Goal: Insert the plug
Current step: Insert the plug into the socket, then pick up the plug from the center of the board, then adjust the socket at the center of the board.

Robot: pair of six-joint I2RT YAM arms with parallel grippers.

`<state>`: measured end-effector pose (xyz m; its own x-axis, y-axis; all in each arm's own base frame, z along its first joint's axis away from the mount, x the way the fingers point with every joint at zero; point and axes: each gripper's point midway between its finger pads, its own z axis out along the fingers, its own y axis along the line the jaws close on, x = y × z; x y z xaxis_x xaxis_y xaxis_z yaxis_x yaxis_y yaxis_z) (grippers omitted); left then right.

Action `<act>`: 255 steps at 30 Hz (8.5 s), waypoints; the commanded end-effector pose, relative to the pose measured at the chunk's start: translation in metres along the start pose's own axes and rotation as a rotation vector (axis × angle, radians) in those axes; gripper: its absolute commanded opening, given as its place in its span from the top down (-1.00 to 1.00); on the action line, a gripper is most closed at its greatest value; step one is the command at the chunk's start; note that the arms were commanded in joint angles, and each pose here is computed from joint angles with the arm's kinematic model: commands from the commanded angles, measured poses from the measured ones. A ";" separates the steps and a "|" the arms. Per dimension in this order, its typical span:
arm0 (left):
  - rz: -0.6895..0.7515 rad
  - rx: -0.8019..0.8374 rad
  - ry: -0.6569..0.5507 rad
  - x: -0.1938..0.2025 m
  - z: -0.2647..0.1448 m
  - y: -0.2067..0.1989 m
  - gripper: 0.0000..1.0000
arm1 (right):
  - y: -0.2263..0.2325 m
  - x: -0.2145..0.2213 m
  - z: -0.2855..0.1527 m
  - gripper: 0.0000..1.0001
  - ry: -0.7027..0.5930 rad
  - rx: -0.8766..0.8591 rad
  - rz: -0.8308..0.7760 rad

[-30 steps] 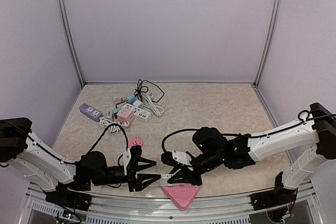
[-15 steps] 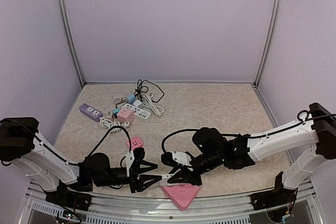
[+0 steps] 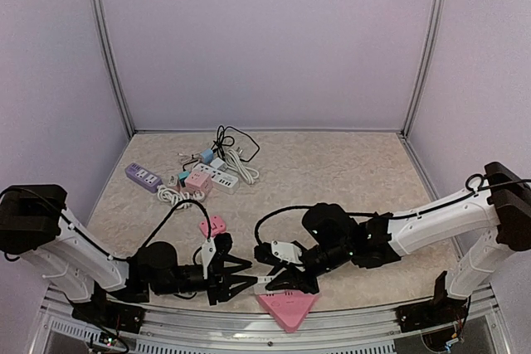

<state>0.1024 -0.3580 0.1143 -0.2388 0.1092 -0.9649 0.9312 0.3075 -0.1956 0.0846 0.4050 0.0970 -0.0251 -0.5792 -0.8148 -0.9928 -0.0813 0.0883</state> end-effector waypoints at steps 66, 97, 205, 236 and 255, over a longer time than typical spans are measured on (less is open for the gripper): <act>0.181 0.087 0.165 0.063 0.024 -0.048 -0.17 | 0.025 0.103 0.002 0.24 0.249 0.119 0.013; 0.318 -0.472 0.691 -0.125 -0.157 0.142 -0.97 | -0.164 -0.114 -0.130 -0.90 -0.215 0.811 0.743; 0.320 0.041 0.511 -0.218 -0.140 0.016 1.00 | -0.018 -0.255 -0.034 -0.62 -0.316 0.083 0.087; 0.413 -0.251 0.661 -0.182 -0.156 0.077 -0.98 | -0.057 -0.141 -0.101 1.00 -0.202 0.246 0.295; 0.250 0.080 0.136 -0.164 0.011 -0.007 -0.72 | -0.008 -0.015 -0.146 1.00 -0.315 0.244 0.301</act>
<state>0.1301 -0.3285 0.2586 0.0390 0.5279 -0.8484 0.9728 0.1738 0.1529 0.1181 0.2928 0.1845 -0.3329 -0.3354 -0.8813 -0.9169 0.3334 0.2194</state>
